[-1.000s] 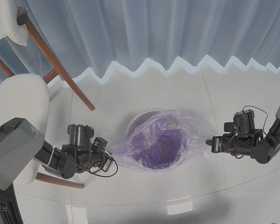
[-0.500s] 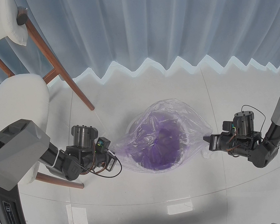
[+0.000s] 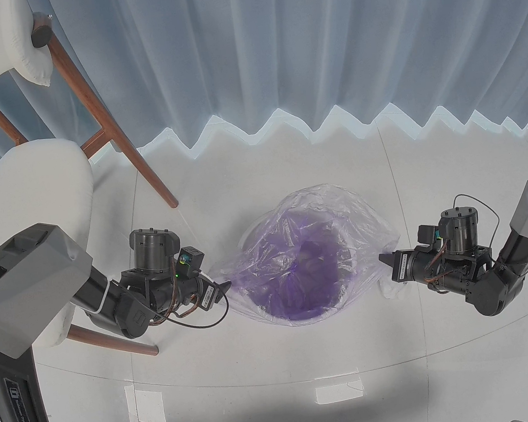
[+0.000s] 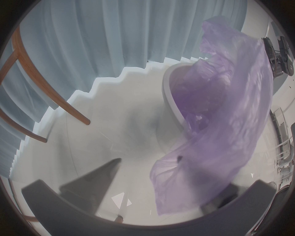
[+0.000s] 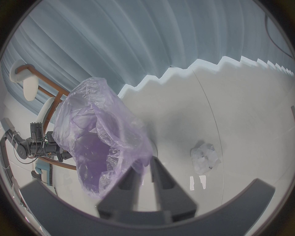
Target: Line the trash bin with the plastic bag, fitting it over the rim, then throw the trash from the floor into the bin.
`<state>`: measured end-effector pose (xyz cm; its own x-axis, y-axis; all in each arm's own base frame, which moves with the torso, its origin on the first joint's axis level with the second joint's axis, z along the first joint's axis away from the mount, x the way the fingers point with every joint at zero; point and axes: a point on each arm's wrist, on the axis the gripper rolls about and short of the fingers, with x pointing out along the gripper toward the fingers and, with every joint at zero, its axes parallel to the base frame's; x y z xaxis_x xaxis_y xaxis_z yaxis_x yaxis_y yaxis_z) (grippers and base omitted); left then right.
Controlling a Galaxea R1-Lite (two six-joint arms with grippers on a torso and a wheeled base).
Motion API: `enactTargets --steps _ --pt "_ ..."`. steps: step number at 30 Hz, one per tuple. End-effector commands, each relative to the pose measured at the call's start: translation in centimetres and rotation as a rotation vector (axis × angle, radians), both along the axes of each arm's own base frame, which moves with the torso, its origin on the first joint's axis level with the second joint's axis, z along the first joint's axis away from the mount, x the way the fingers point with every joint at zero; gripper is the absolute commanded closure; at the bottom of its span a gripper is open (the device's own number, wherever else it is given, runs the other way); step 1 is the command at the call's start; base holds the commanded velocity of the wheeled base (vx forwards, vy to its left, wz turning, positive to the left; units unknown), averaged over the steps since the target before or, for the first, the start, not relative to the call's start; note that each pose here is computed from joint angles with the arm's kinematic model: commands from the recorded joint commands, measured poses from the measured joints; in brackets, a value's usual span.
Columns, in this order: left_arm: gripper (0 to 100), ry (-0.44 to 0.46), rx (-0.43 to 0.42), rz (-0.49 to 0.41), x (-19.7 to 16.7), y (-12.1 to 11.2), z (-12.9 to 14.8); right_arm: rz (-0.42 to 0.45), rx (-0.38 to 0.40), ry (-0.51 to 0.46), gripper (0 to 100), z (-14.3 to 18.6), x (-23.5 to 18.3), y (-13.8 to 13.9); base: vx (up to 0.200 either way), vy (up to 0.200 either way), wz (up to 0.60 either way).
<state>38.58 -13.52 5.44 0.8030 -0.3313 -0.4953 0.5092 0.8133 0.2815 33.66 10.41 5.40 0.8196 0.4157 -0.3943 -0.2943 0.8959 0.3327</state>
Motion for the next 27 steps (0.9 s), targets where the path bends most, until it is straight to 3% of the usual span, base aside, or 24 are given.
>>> enactTargets --steps 1,7,10,19,27 --pt "0 -0.041 -0.013 0.019 -0.5 0.7 1.4 -0.003 0.009 -0.026 0 0.2 -0.2 -0.1 0.0 0.0 0.0" --pt "0 -0.075 -0.024 0.007 -2.9 1.5 3.5 0.002 0.014 -0.074 0 0.8 -1.4 -0.4 0.0 0.0 0.0" --pt "0 -0.097 -0.042 -0.042 -4.2 1.4 4.8 0.003 0.013 -0.075 0 1.3 -2.3 -0.6 0.0 0.0 0.0" --pt "0 -0.196 -0.061 -0.337 -3.3 -0.1 6.8 0.001 0.019 -0.09 0 1.1 -2.7 -0.8 0.0 0.0 0.0" --pt "0 -0.202 -0.079 -0.442 -0.3 -2.9 6.2 0.005 0.025 -0.109 0 1.3 -2.9 -0.7 0.0 0.0 0.0"
